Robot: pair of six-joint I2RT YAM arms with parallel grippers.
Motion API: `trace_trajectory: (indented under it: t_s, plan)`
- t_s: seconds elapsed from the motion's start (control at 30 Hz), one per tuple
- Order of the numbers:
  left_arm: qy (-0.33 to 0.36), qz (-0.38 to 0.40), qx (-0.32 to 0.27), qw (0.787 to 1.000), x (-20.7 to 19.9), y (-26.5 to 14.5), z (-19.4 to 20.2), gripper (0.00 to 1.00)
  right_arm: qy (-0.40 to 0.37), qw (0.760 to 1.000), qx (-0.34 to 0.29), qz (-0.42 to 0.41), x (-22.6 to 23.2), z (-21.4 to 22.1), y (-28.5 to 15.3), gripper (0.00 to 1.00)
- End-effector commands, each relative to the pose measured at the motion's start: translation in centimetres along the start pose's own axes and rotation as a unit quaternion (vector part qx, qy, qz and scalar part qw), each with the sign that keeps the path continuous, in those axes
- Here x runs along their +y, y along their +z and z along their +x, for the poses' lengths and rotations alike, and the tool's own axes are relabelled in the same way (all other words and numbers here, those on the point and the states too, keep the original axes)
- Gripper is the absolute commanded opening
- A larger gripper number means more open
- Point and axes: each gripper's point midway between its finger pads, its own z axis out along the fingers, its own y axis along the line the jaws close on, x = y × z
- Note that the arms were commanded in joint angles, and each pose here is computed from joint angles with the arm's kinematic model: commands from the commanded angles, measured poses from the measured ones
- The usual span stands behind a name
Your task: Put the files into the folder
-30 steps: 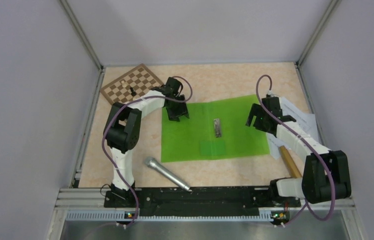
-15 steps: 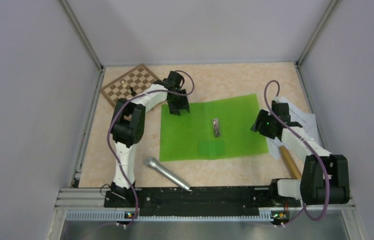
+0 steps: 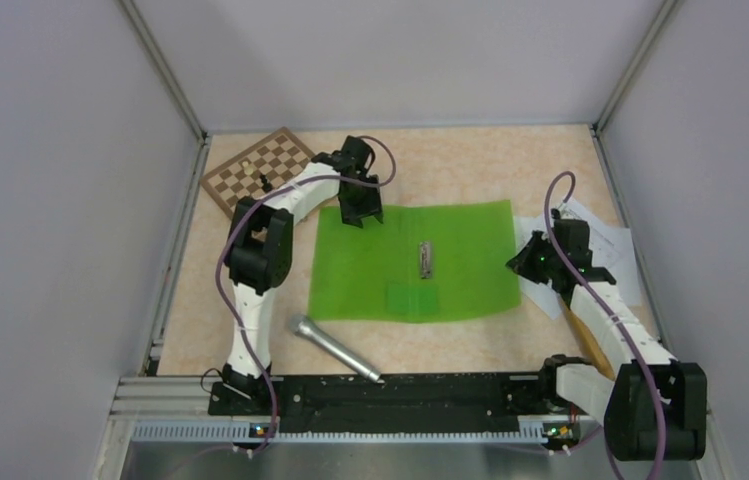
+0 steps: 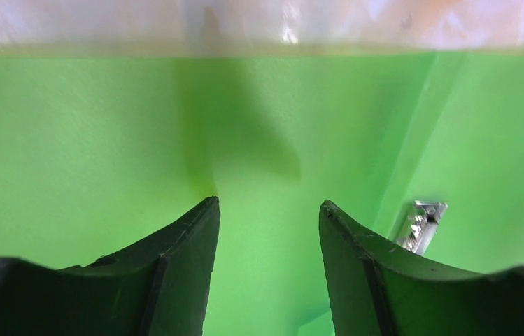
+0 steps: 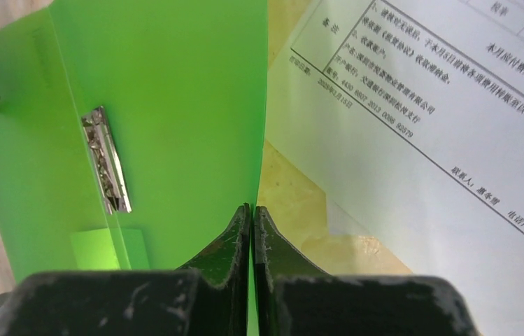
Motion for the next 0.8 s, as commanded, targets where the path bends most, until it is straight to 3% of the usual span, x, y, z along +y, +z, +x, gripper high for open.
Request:
trace_trajectory:
  t_s: [0.0, 0.03, 0.07, 0.13, 0.27, 0.57, 0.77]
  plan:
    - [0.043, 0.022, -0.028, 0.998, -3.0, -5.8, 1.4, 0.60, 0.015, 1.000, 0.008, -0.017, 0.3, 1.0, 0.1, 0.00]
    - [0.049, 0.029, -0.025, 0.998, -3.4, -6.3, 2.2, 0.60, 0.015, 1.000, 0.009, -0.022, 0.3, 1.1, 0.2, 0.00]
    - [0.057, 0.032, -0.020, 0.998, -3.8, -6.5, 3.1, 0.60, 0.015, 0.999, 0.013, -0.028, 0.5, 1.3, 0.3, 0.06]
    - [0.067, 0.046, -0.005, 0.997, -4.6, -6.6, 4.5, 0.60, 0.010, 0.999, 0.016, -0.033, 0.6, 1.4, 0.4, 0.30]
    - [0.073, 0.038, 0.023, 0.996, -4.2, -4.9, 5.6, 0.60, -0.004, 0.999, 0.018, -0.046, 1.1, 1.0, 0.9, 0.59]
    - [0.092, 0.029, 0.054, 0.994, -3.6, -1.6, 6.1, 0.59, -0.025, 0.992, 0.045, -0.113, 3.2, 0.1, 3.7, 0.67]
    - [0.101, 0.026, 0.064, 0.993, -3.4, 0.0, 5.9, 0.59, 0.025, 0.981, 0.058, -0.181, 2.8, -1.1, 3.9, 0.67]
